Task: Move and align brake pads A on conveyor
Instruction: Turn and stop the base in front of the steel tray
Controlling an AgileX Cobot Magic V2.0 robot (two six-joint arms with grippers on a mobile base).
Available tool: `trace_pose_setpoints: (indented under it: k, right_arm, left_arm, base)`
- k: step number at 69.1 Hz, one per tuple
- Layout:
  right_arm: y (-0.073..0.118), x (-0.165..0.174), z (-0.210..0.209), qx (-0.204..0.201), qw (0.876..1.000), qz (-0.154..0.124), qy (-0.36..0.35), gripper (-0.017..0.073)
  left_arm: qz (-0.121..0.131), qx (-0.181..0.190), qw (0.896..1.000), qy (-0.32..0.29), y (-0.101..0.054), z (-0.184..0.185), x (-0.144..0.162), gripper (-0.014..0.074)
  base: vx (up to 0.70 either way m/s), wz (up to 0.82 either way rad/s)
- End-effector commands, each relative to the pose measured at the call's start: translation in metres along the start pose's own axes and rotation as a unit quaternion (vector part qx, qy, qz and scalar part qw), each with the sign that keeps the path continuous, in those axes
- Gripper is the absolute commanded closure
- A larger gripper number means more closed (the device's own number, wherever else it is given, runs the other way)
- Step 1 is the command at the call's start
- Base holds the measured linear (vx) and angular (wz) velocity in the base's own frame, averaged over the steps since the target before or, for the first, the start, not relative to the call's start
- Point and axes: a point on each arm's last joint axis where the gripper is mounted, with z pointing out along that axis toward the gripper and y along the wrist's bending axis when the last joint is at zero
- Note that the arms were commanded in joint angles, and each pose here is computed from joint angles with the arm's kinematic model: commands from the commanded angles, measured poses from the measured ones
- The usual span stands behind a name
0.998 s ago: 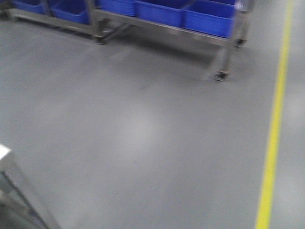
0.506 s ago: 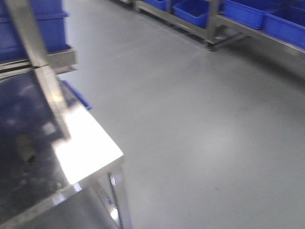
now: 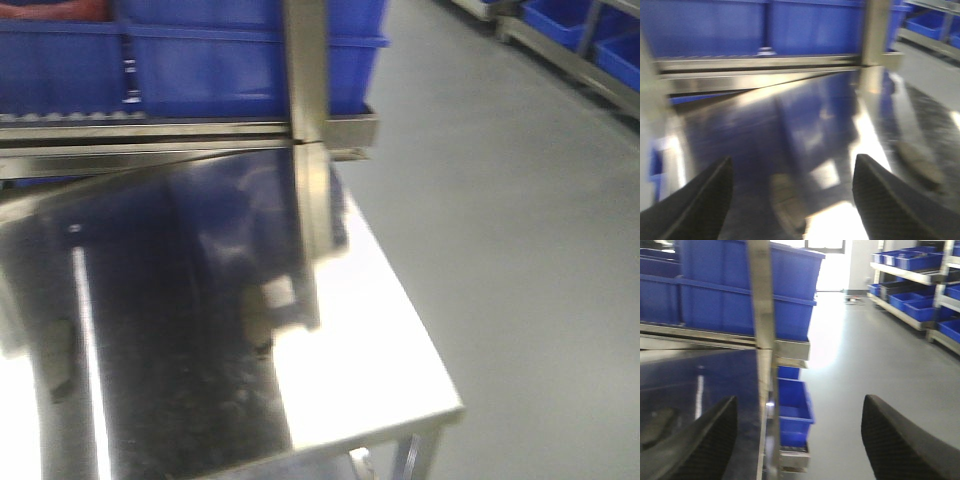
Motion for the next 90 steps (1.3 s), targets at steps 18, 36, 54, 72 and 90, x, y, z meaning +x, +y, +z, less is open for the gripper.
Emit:
trace_pose_setpoints:
  k: [18,36,54,72,90]
  right_arm:
    - [-0.0022,-0.0138,-0.0015,0.013,0.999,-0.004,-0.040,0.0063]
    - [-0.0022,-0.0138,-0.0015,0.013,0.999,-0.004,-0.040,0.0063]
    - [-0.0022,-0.0138,-0.0015,0.013,0.999,-0.004,-0.040,0.0063]
    - [-0.0022,-0.0138,-0.0015,0.013,0.999,-0.004,-0.040,0.0063]
    - [-0.0022,-0.0138,-0.0015,0.013,0.999,-0.004,-0.040,0.0063]
  left_arm:
    - [-0.003,0.006,0.999,-0.041,-0.0010,-0.0016,-0.0130,0.0113]
    - [-0.003,0.006,0.999,-0.041,-0.0010,-0.0016,-0.0130,0.0113]
    - [-0.003,0.006,0.999,-0.041,-0.0010,-0.0016,-0.0130,0.0113]
    - [-0.003,0.006,0.999,-0.041,-0.0010,-0.0016,-0.0130,0.0113]
    - [-0.003,0.006,0.999,-0.041,-0.0010,-0.0016,-0.0130,0.0113]
  base:
    - [0.12,0.64]
    - [0.05,0.27]
    - [0.00,0.02]
    - [0.00,0.00]
    - [0.00,0.00]
